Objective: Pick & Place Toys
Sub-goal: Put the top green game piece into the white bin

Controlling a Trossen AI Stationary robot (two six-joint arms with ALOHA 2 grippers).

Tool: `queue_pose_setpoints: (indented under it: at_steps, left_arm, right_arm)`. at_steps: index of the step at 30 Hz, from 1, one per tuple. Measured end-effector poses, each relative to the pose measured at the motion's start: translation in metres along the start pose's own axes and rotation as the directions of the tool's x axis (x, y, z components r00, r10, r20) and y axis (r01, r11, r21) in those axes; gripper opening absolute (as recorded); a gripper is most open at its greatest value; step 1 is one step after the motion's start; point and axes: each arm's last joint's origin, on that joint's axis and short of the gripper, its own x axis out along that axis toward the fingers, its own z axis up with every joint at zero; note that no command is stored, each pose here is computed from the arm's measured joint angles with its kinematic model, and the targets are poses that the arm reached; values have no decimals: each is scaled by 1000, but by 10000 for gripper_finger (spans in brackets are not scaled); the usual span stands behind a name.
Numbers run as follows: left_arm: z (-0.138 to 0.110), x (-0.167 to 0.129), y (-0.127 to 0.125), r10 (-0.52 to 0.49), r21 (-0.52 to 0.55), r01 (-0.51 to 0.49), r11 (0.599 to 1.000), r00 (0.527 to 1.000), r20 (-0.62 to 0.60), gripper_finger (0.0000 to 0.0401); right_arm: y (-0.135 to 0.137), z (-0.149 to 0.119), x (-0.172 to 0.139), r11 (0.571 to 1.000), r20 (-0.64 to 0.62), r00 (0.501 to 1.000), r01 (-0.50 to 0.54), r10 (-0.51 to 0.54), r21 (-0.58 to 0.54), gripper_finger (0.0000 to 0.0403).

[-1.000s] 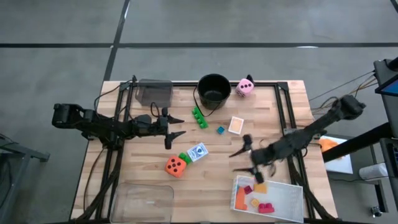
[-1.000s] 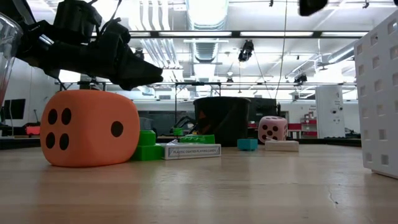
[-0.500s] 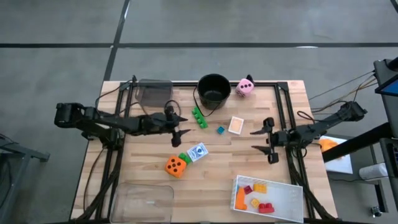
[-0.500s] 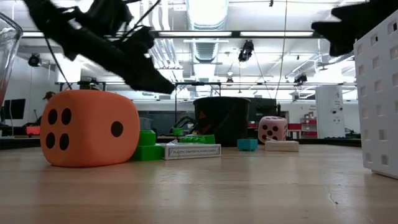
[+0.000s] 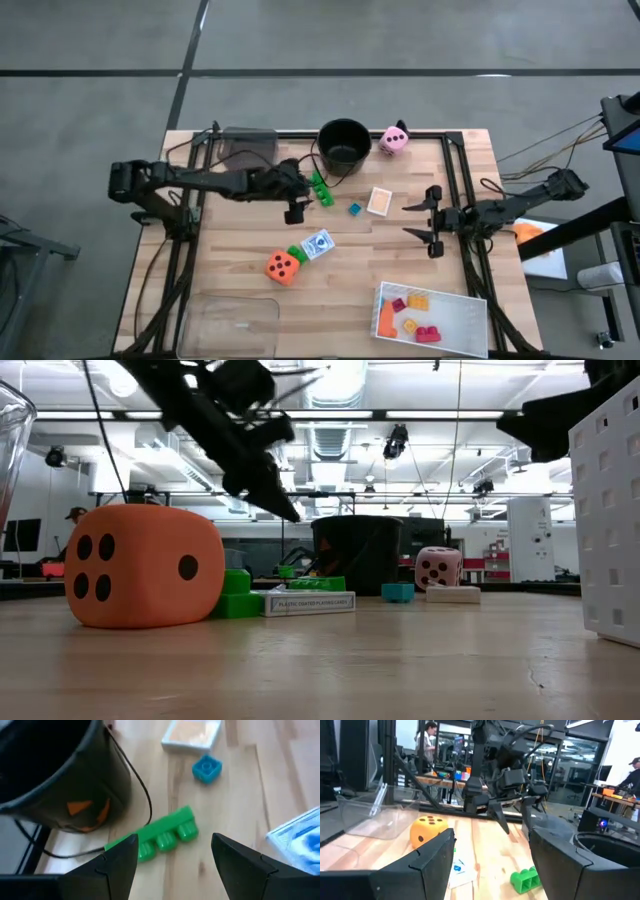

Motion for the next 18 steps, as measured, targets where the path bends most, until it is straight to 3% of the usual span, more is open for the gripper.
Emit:
queue_pose_setpoints:
  at_steps: [5,11,18]
  left_arm:
    - [7,21,7,-63,143,82,986,990,-129,253]
    - [17,43,7,-92,358,170,918,970,-224,253]
    - [21,66,10,-103,441,229,868,951,-291,253]
  right_arm:
    - [0,-3,2,1000,-27,1000,6,-6,12,252]
    - [1,-6,4,1000,-52,999,4,-3,26,252]
    - [2,-7,5,999,-65,998,3,-1,32,252]
